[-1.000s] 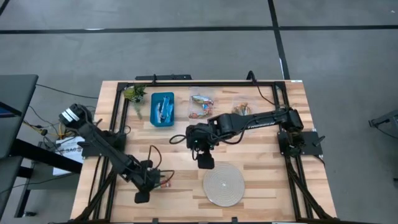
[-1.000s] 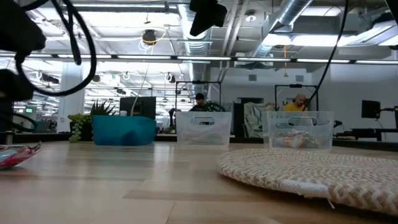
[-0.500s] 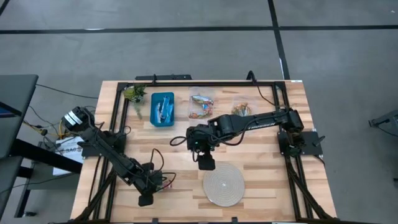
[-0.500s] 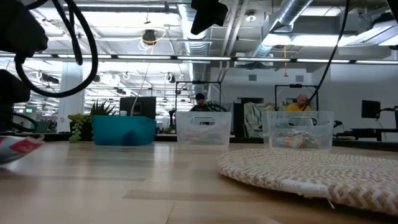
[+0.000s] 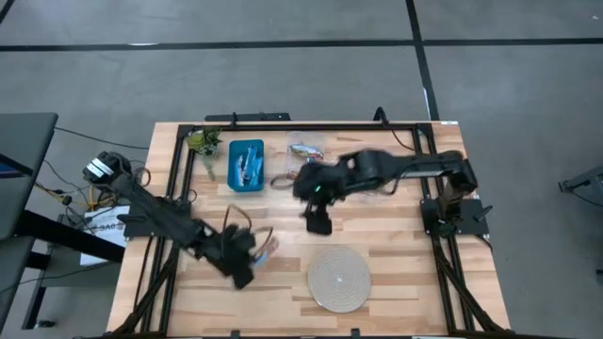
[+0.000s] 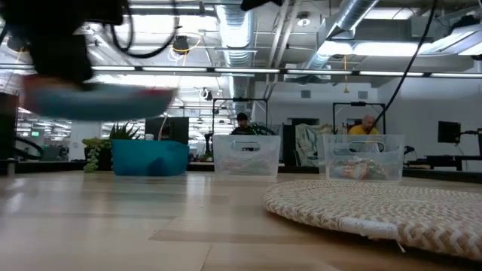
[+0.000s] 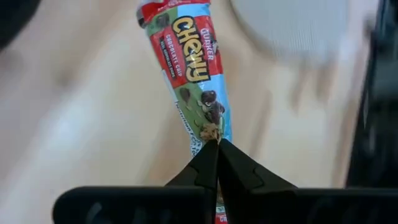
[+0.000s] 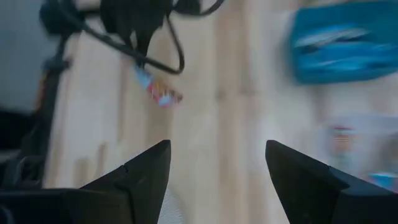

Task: Pick and place Granola Bars by type
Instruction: Put the red granola bar into the left transparent bin, then return to Home Position

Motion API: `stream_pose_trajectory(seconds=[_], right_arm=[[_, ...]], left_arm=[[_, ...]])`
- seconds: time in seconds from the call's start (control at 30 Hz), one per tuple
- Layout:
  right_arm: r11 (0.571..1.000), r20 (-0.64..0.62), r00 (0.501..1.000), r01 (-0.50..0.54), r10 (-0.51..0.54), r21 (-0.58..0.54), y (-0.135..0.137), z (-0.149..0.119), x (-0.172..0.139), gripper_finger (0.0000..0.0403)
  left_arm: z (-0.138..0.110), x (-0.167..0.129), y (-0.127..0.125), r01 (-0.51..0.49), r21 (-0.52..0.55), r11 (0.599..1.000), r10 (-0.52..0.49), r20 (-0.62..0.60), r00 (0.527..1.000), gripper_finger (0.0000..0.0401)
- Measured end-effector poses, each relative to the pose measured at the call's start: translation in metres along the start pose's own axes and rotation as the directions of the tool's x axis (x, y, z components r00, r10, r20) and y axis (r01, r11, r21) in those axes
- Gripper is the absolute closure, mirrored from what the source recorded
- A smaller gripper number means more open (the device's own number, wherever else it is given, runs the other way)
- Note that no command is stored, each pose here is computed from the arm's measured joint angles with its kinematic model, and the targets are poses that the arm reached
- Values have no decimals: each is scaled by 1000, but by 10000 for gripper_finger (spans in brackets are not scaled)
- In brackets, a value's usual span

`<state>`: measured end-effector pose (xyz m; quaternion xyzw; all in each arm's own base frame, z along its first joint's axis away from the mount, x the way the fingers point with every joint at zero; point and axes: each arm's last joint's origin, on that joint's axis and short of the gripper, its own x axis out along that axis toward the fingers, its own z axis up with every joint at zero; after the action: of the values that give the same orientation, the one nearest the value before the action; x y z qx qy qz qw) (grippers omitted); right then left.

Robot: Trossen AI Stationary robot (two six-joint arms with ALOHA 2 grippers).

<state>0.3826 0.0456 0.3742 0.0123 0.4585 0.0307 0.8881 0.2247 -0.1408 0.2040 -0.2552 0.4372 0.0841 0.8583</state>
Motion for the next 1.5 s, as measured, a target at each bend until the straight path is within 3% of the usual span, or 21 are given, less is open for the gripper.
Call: stream_pose_trajectory(seconds=[0.17, 0.33, 0.47, 0.67, 0.8, 1.1, 1.5], right_arm=[[975, 84, 977, 184, -196, 127, -26, 0, -35, 148], [864, -28, 888, 453, -459, 219, -48, -12, -42, 148], [797, -116, 829, 558, -547, 232, -65, -19, -42, 148], [753, -149, 794, 607, -589, 256, -89, -22, -45, 148], [732, -168, 781, 623, -602, 277, -103, -24, -47, 148], [720, -192, 769, 638, -609, 272, -114, -26, -49, 148], [732, -216, 768, 640, -603, 234, -111, -33, -61, 148]], left_arm=[[57, -3, 34, -52, -89, 995, 68, 188, 980, 401], [110, -7, 74, -29, -161, 987, 83, 338, 938, 401], [142, -13, 108, 22, -191, 981, 63, 423, 904, 401], [172, -19, 149, 91, -207, 974, 31, 518, 855, 401], [184, -11, 167, 127, -218, 968, 5, 523, 852, 401], [213, 7, 185, 63, -191, 980, 43, 502, 864, 397], [212, 7, 198, 83, -212, 974, 23, 454, 891, 278]])
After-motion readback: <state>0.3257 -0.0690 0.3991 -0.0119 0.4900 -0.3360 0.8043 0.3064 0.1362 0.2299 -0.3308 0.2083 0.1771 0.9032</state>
